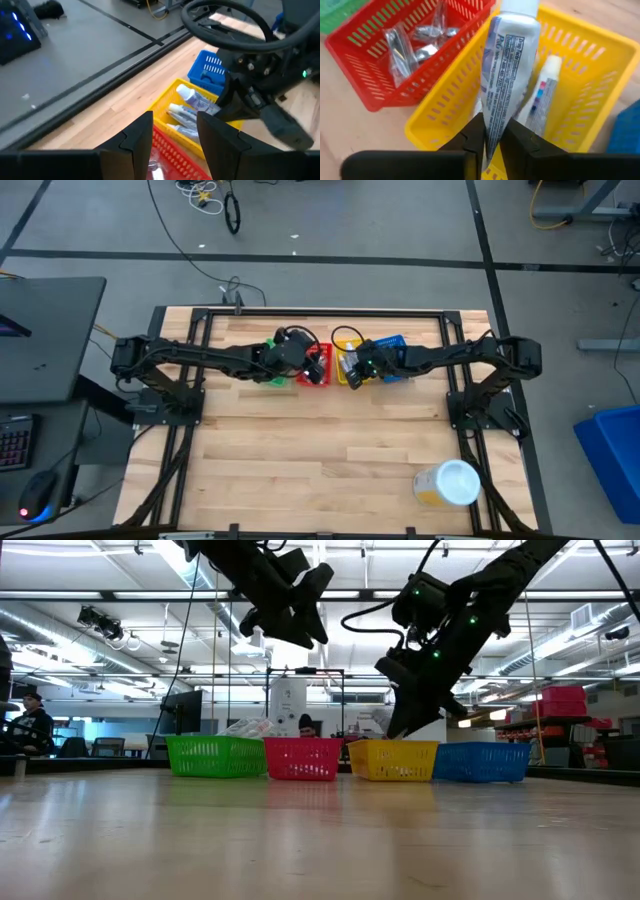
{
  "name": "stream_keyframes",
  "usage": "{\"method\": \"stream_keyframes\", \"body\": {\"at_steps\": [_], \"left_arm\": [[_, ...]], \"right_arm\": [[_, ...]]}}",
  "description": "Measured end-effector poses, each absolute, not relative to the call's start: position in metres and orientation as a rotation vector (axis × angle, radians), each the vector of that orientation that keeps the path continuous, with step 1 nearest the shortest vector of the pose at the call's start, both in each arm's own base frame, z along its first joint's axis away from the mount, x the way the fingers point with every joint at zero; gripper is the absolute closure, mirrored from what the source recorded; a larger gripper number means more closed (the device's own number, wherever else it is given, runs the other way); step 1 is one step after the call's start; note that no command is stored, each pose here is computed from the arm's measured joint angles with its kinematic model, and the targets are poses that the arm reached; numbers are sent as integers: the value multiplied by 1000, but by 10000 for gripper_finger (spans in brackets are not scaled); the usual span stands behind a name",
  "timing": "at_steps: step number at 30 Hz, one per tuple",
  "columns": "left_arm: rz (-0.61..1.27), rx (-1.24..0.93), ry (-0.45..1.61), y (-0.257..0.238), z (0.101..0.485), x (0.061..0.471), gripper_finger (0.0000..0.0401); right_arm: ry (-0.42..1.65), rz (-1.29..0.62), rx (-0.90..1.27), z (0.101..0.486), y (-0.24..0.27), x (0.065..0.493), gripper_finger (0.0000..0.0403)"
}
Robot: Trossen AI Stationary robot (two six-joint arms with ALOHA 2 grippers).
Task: Pick & Place Travel size toiletries
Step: Put the white toothpaste into the yellow bin, then return to Home Position
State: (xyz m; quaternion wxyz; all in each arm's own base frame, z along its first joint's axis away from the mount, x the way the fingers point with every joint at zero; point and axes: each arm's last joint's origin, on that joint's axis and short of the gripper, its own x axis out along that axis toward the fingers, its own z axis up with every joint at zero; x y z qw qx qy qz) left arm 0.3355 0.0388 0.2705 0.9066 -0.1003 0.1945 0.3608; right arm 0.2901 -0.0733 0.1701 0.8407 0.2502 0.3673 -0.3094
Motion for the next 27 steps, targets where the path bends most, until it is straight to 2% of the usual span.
{"method": "stream_keyframes", "body": {"at_steps": [10,14,20,23,27], "left_arm": [[704,1,556,38,268,327,239],[736,30,625,37,282,302,239],[786,38,645,34,324,238,239],[787,1,558,30,345,199,239],[717,-2,428,22,344,154,239]], "right_arm": [[791,-636,501,173,-73,288,253],[764,-505,472,197,-69,279,232],[633,-269,356,255,-56,245,229],[572,-257,292,281,-49,216,237],[497,-185,108,293,-37,186,256]]}}
